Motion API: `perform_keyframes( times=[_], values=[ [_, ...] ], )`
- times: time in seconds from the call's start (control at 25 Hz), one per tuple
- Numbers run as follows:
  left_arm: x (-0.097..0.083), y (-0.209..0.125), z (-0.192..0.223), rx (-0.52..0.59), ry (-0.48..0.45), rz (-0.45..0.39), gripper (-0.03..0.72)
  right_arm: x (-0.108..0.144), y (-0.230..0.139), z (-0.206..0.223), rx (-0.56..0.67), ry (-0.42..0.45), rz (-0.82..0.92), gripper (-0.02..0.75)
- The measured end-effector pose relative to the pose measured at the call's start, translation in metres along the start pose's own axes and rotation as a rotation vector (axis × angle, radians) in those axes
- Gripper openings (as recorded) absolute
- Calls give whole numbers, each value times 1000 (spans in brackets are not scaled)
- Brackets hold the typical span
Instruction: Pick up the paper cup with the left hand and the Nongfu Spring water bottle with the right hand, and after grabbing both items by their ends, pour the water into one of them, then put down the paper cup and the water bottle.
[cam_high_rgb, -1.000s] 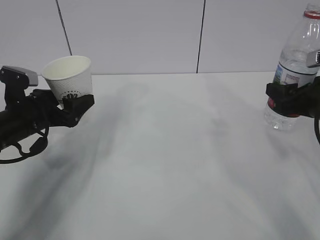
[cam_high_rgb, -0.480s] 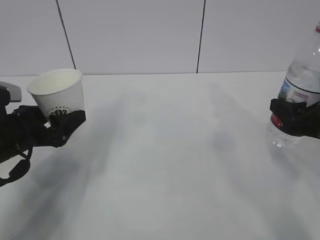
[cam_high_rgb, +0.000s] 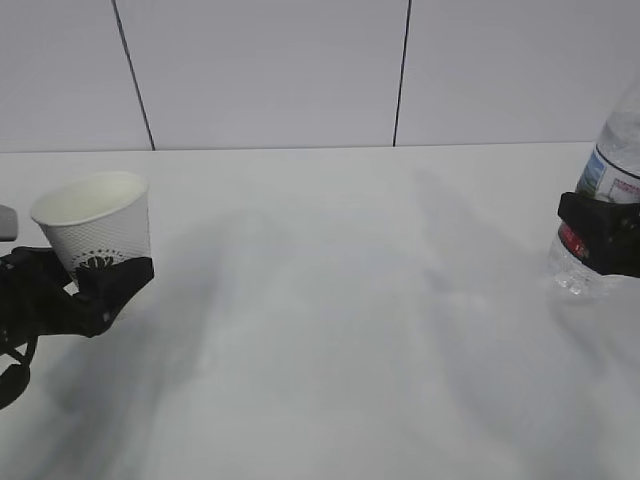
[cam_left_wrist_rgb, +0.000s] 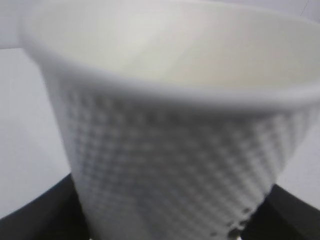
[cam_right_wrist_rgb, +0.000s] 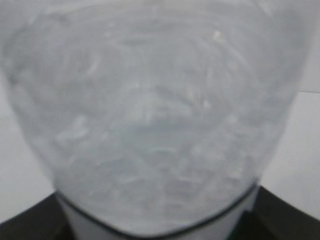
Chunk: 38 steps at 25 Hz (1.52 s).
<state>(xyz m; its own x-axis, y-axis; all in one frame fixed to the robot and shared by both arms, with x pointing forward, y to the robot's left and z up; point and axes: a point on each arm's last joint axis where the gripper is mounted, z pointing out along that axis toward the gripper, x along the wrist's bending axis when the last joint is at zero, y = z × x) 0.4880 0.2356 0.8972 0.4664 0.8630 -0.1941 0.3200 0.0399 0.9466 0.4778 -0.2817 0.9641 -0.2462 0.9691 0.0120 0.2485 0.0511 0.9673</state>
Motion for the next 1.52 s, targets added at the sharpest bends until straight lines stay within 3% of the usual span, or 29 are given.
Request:
perform_keyframes(
  times=[0.44, 1.52],
  values=[
    [-9, 13, -13, -45, -24, 45, 573, 5, -3, -19, 3, -5, 10, 456],
    [-34, 2, -17, 45, -307, 176, 571, 9, -3, -21, 10, 29, -11, 456]
  ],
)
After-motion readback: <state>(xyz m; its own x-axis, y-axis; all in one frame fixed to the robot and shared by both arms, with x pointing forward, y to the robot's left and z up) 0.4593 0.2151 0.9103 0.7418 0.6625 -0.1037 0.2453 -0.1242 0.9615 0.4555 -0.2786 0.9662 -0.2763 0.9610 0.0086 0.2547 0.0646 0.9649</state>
